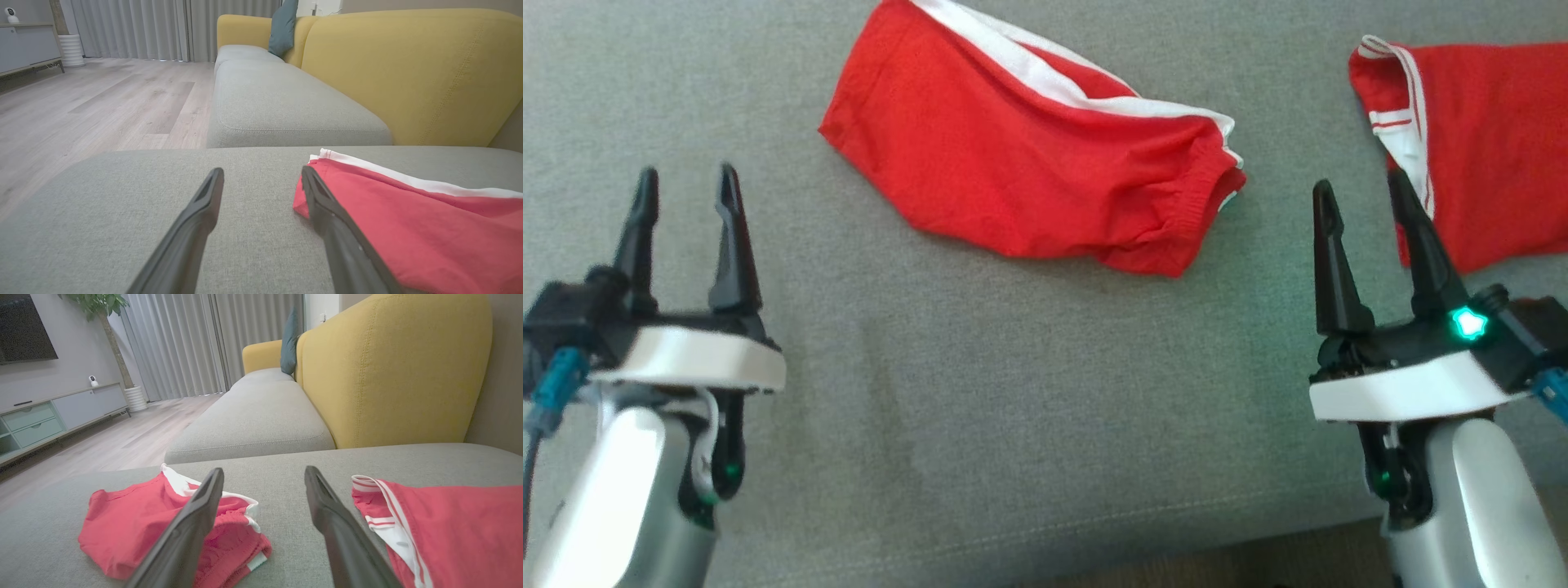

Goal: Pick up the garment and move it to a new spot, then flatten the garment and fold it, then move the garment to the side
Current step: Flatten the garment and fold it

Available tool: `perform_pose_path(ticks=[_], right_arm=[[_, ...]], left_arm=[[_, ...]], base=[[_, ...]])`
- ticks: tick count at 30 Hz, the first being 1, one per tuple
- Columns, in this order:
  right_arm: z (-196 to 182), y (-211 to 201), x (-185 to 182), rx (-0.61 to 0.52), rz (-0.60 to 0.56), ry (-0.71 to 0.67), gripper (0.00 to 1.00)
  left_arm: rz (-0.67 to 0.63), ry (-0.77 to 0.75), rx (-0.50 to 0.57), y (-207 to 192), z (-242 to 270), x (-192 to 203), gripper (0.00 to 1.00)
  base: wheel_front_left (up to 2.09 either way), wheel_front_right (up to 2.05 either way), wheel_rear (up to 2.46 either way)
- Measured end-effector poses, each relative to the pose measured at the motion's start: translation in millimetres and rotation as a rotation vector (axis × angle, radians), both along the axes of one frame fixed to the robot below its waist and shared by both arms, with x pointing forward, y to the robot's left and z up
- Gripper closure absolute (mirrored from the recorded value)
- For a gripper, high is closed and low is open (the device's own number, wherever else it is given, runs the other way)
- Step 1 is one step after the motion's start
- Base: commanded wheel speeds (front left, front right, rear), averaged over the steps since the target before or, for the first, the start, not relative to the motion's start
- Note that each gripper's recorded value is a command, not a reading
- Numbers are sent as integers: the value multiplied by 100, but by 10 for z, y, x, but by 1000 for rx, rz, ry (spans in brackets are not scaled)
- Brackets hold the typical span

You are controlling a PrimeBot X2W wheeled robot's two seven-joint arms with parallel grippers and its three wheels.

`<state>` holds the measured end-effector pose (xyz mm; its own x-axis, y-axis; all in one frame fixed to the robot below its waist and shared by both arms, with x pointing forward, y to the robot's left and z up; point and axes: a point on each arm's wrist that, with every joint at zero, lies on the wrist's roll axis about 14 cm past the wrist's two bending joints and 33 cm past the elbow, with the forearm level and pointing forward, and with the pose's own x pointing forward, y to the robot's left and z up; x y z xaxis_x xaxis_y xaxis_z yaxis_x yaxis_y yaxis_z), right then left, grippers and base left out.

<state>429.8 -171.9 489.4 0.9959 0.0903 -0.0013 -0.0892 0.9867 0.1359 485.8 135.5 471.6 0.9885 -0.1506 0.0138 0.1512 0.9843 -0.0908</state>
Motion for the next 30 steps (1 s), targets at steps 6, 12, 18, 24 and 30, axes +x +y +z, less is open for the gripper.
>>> perform_pose_path(ticks=[6,12,18,24,30], right_arm=[[4,20,-71,10,3,9,0],[0,28,-64,12,6,15,0],[6,45,-43,22,10,11,0],[-84,55,4,25,14,42,0],[-201,46,46,22,13,72,0]], left_arm=[[20,14,-2,46,-22,-120,0],[24,16,-6,56,-32,-125,0],[25,4,-22,51,-6,-118,0],[-58,0,-36,-128,-43,-5,0],[-256,95,-29,-626,-185,364,0]], base=[[0,0,0],[0,0,0],[0,0,0],[0,0,0],[0,0,0]])
